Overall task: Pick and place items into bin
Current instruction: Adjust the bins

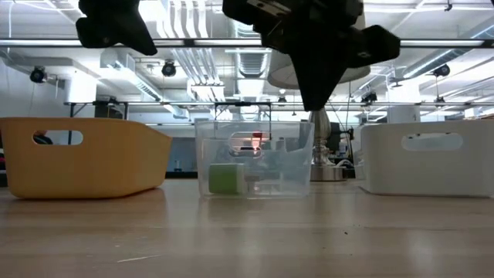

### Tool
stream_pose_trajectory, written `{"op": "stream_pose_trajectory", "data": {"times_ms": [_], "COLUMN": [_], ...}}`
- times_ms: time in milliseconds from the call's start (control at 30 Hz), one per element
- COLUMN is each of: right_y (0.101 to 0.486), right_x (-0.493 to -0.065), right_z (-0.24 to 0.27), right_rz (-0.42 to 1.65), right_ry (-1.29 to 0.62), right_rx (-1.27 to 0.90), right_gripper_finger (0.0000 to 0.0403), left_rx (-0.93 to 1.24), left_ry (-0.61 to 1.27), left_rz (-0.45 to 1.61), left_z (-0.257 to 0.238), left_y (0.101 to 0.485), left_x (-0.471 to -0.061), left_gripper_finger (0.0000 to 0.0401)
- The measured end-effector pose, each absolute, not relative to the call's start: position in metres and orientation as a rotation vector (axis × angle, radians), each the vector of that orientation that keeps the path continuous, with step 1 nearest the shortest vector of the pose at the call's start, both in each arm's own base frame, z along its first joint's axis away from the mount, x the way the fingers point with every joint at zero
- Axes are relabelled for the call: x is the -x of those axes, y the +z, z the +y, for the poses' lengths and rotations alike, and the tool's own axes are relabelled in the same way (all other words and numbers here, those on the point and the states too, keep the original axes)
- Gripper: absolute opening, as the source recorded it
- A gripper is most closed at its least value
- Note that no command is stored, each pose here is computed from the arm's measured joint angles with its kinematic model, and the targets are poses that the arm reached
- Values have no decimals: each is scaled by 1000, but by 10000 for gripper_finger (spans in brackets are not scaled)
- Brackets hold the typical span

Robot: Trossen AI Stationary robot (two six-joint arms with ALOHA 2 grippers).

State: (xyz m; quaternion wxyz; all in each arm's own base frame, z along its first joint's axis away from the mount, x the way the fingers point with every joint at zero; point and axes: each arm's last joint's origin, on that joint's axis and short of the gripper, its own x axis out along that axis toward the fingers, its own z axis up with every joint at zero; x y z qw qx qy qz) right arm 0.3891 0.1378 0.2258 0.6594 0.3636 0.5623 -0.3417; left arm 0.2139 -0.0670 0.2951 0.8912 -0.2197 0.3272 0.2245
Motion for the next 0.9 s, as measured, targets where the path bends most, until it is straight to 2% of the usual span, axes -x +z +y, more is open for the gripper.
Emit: {"op": "stream_pose_trajectory", "data": {"times_ms": [167, 300, 667, 900], "right_y": [242, 255, 232, 199], "right_x": [-377, -354, -334, -336], "right_z": [154, 143, 100, 89], "right_rz": [1121, 1199, 1329, 1401], "right_ry": [-942, -1172, -1284, -1156], "right_rx": [-759, -667, -706, -759], "right_gripper_finger": [8, 8, 8, 8], "left_rx": [447, 441, 455, 464], "left_ry": [444, 422, 357, 376], "left_rz": [684, 687, 648, 641], "left_z": [-72, -77, -90, -91], "left_y": [295, 295, 298, 298], "left_x": [-212, -211, -210, -209], "left_gripper_finger": [0, 0, 0, 0]}}
